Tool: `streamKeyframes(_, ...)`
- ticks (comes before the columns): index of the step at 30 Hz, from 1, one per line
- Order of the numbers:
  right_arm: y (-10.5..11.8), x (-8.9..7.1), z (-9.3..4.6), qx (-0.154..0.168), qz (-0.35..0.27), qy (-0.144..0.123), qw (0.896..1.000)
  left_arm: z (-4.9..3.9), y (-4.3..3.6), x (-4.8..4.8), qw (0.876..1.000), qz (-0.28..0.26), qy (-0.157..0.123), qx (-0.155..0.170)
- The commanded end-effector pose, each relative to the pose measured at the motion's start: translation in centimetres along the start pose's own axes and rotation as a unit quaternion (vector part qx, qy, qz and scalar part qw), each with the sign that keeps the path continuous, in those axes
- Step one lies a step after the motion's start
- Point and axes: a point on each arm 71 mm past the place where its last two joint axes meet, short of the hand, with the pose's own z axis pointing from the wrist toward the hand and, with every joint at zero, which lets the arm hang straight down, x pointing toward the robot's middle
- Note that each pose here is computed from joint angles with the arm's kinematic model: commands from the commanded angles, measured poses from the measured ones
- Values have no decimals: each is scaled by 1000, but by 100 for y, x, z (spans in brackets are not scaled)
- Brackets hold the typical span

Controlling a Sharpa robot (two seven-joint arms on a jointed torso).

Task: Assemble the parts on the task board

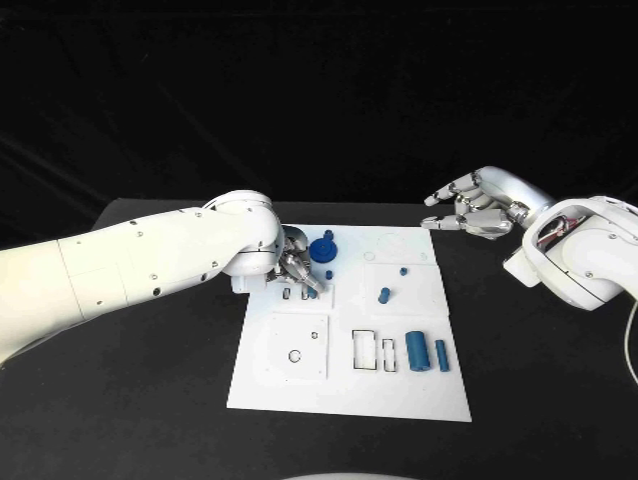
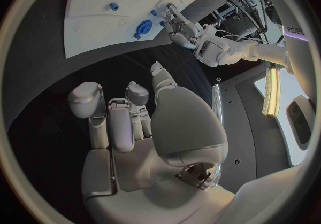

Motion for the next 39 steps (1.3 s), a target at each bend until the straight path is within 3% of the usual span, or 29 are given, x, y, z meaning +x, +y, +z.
streamKeyframes(1, 0, 15, 2, 0, -3, 6, 1000, 21, 14, 39, 1000, 7, 12, -2)
streamKeyframes(11, 13, 27, 7, -1, -1, 8, 1000, 10, 52, 33, 1000, -14, 10, 0)
streamKeyframes(26, 27, 36, 11, -3, 2, 9, 1000, -82, 239, -24, 994, -100, -48, 5)
streamKeyframes(39, 28, 40, 6, -3, 2, 12, 1000, -72, 276, 58, 996, -77, -52, -1)
